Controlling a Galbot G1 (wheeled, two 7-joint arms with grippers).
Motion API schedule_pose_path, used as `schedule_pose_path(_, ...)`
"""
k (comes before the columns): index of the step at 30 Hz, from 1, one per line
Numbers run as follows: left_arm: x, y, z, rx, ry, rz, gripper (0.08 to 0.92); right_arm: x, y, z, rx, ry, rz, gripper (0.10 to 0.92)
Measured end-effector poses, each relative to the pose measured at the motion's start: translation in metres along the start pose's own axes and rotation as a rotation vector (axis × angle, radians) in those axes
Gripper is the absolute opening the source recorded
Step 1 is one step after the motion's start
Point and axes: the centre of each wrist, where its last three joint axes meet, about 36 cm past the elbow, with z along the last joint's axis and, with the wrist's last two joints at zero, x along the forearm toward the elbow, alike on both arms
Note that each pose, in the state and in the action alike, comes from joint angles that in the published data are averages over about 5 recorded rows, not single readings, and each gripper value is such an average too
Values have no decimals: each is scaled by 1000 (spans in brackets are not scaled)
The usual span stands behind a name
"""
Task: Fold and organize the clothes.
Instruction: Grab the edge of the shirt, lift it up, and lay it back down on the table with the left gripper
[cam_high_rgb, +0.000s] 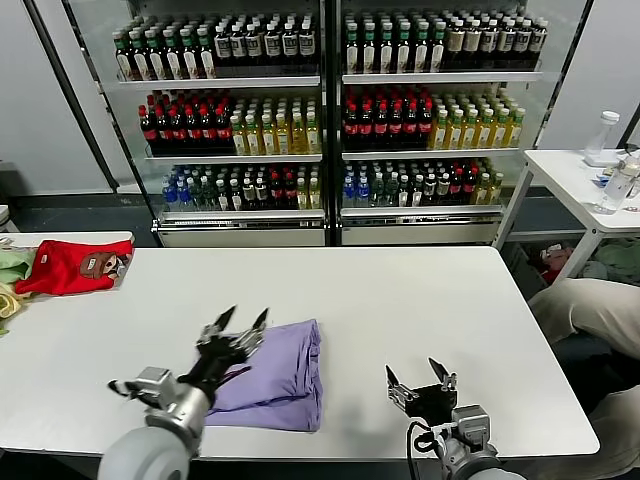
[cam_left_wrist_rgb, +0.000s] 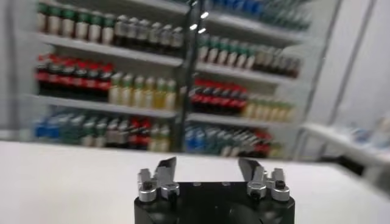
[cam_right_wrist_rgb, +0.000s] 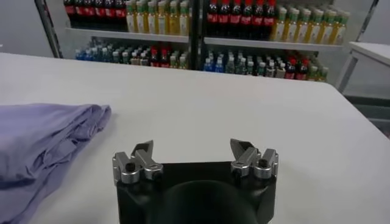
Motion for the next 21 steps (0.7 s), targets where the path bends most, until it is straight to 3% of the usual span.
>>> schedule_pose_path(3, 2, 19, 14, -22, 59, -62, 812, -1, 1, 0, 2, 0, -3, 823)
schedule_pose_path(10, 0, 48, 44, -45, 162, -158, 823, -1, 1, 1, 10, 1, 0, 823)
schedule_pose_path(21, 0, 62, 65, 12, 225, -218, 812, -4, 5, 2, 17, 2, -5, 823)
